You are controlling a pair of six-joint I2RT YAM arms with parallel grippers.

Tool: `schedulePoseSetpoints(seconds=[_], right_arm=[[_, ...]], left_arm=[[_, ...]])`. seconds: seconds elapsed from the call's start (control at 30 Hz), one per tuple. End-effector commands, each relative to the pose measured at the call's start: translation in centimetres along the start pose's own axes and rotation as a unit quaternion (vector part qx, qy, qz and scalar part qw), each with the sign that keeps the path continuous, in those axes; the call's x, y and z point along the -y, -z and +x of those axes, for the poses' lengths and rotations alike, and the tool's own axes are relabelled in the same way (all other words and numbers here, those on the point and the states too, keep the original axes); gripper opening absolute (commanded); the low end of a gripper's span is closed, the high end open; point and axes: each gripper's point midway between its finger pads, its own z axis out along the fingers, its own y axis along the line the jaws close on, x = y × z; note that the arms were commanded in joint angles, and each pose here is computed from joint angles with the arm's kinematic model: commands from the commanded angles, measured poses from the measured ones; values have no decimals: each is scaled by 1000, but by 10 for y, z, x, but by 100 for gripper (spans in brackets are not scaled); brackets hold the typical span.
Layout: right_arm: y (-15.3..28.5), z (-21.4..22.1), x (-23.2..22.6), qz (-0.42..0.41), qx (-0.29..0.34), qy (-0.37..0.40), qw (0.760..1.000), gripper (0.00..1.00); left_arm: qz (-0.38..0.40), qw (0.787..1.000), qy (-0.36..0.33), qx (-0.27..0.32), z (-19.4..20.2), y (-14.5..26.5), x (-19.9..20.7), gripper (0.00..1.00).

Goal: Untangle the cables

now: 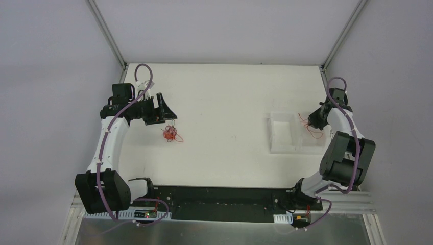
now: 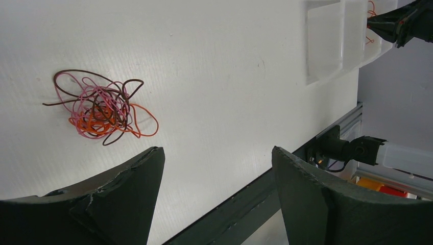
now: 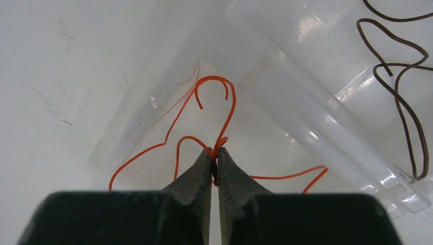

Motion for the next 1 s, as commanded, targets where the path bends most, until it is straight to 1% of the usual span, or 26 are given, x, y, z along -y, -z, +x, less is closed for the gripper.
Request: schedulePoseSetpoints(seconds=[0.0, 0.1, 0.27, 0.33, 0.43, 0.5, 0.57, 0.63, 0.67, 0.73, 0.77, 0.87, 0.97], right_arm=[[5, -11, 2, 13, 28, -5, 1000, 16], [20, -19, 5, 19, 45, 7, 999, 37], [50, -29, 2, -1, 73, 35, 997, 62], [63, -32, 2, -4, 80, 51, 995, 69], [81, -31, -3, -23, 74, 88, 993, 74], [94, -29, -10, -45, 65, 113, 990, 83], [107, -19, -22, -88, 36, 150, 984, 88], [123, -1, -37, -147, -8, 192, 970, 96], [131, 10, -44, -181, -32, 206, 961, 99], [145, 28, -61, -236, -63, 224, 943, 99], [151, 37, -69, -259, -77, 232, 934, 99], [162, 68, -97, -310, -118, 265, 906, 99], [165, 103, -123, -345, -162, 297, 875, 99]], left_arm=[[7, 999, -35, 17, -9, 4, 7, 79], [6, 999, -34, 16, -8, 5, 7, 80], [0, 999, -38, 19, -7, 5, 5, 81], [-2, 999, -42, 18, -8, 6, 5, 82], [-16, 999, -46, 14, -6, 7, 0, 84], [-36, 998, -47, 3, -2, 8, -8, 84], [-59, 997, -45, -13, 3, 8, -18, 84], [-79, 995, -41, -33, 9, 7, -29, 83], [-89, 994, -38, -43, 13, 6, -34, 83], [-98, 993, -25, -63, 22, 2, -42, 83], [-96, 992, -30, -73, 25, 0, -46, 83], [-93, 991, -28, -91, 30, -8, -54, 80], [-100, 989, -19, -111, 31, -20, -67, 76]])
